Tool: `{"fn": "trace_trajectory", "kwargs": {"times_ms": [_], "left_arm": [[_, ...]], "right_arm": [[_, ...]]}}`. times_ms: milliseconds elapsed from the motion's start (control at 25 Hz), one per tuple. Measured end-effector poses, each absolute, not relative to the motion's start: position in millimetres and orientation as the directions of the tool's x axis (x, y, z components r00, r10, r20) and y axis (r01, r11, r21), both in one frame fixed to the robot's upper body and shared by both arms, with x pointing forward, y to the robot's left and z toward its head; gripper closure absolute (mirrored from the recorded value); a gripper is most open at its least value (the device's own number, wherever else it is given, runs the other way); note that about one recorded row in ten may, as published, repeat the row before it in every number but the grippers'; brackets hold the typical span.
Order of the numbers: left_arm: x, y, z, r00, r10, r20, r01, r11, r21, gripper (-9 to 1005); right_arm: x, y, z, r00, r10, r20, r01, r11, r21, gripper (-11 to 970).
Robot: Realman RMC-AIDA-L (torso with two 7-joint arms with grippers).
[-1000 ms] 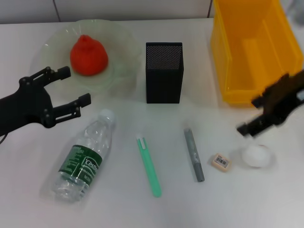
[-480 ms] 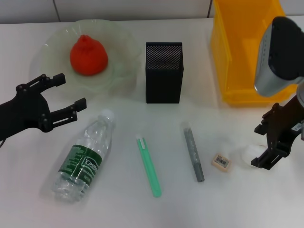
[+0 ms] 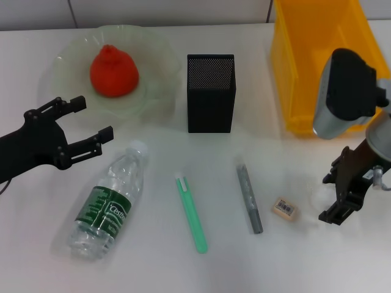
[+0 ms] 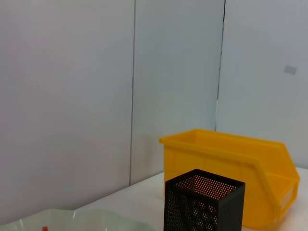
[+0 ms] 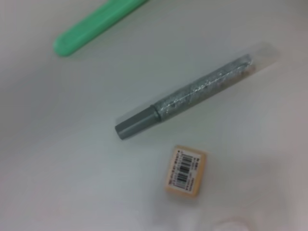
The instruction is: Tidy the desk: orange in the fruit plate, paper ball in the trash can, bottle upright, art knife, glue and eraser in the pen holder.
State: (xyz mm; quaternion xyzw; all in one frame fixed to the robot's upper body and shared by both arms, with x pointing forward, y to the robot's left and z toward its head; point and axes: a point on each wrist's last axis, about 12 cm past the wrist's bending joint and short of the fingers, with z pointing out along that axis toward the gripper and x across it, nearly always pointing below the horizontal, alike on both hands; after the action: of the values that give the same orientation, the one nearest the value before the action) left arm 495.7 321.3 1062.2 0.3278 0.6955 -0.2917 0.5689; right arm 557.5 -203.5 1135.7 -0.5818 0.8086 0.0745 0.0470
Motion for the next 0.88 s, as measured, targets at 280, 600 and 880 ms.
{"fn": "trace_trajectory", "kwargs": {"times_ms": [280, 600, 880], "left_arm": [[496.1, 320.4, 1061.7, -0.139, 0.120, -0.983, 0.788, 0.615, -0.036, 145], [496.1, 321.9, 1063.0, -0.135, 0.118, -0.984, 0.788, 0.615, -0.034, 146], [495.2, 321.3, 1064.5, -0.135, 0.112, -0.984, 0.797, 0.603, -0.041, 146]], "right_arm": [[560.3, -202.3, 1136.4, -0.327, -0.931, -0.162, -0.945, 0.319, 0.074, 280], [567.5, -228.2, 1222.0, -0.488, -0.781, -0.390, -0.826, 0.558, -0.084, 508], [599.3, -261.8, 1237.2, -0.545, -0.589, -0.597, -0.626, 0.759, -0.177, 507]]}}
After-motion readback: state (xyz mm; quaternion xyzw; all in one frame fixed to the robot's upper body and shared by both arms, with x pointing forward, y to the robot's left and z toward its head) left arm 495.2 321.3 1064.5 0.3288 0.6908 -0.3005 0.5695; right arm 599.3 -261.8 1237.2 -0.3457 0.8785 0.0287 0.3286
